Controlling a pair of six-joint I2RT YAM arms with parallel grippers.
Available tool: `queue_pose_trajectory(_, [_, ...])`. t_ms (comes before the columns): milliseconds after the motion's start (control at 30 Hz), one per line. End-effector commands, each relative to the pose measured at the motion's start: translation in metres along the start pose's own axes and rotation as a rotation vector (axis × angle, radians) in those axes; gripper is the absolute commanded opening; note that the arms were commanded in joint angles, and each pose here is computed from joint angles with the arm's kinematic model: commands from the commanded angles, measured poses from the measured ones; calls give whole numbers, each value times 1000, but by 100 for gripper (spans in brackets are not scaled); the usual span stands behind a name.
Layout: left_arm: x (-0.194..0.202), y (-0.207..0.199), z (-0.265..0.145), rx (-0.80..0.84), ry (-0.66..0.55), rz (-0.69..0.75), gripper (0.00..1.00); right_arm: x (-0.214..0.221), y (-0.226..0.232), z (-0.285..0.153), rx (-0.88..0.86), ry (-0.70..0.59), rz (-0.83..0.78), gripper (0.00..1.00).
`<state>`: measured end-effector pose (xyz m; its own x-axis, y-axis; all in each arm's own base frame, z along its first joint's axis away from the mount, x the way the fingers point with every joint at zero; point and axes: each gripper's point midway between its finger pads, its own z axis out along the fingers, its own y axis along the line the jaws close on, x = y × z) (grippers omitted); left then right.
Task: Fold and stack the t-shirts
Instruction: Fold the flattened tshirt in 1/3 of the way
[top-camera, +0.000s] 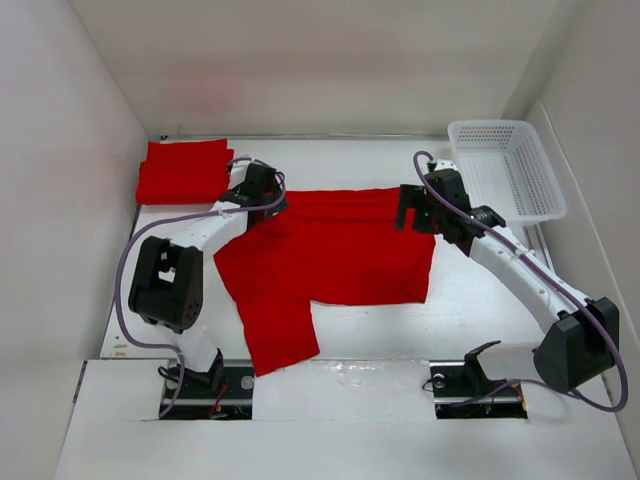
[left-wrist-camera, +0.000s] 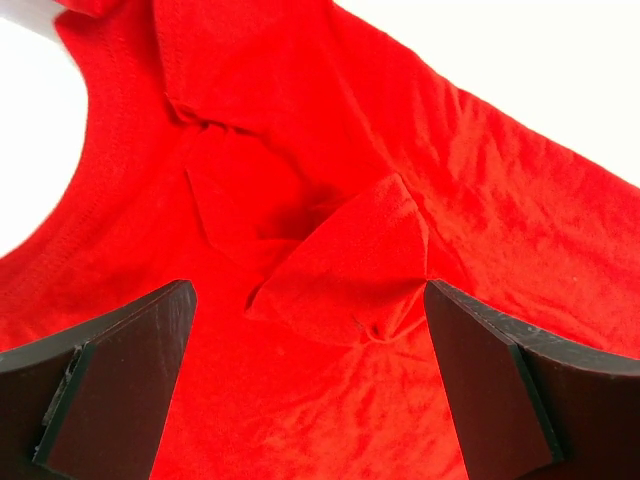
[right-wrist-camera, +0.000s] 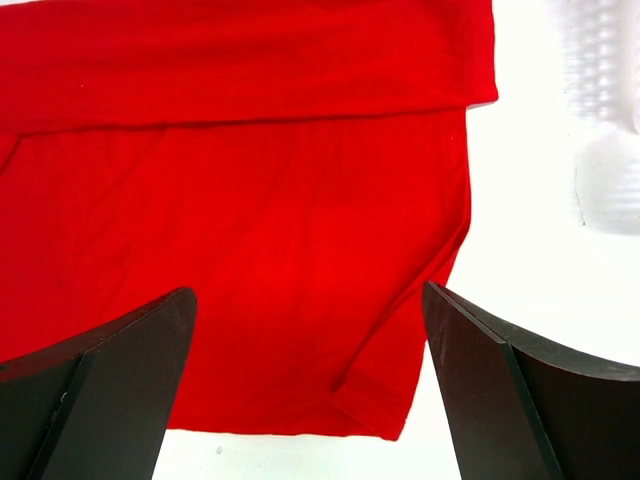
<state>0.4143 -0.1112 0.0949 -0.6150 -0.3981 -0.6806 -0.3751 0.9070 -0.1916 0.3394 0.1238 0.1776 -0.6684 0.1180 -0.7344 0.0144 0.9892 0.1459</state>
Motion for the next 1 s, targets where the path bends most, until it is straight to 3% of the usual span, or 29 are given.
queue_pose_trajectory(0, [-31,-3,-21,35,-88,-34,99,-5,2,-2,-18,-19,-5,100])
queue_pose_trajectory(367, [-64,27,-60,10,-181,-117,99,-4,6,-4,-37,-22,-9,100])
queue_pose_trajectory(633, [-14,22,-56,167,-99,-112,96,-4,6,-4,-41,-31,-7,100])
queue_pose_trajectory(767, [21,9,-61,235,-99,-13,93,0,10,-3,-54,-17,-24,100])
queue_pose_trajectory(967, [39,22,-38,141,-49,19,91,4,10,3,-46,1,-28,100])
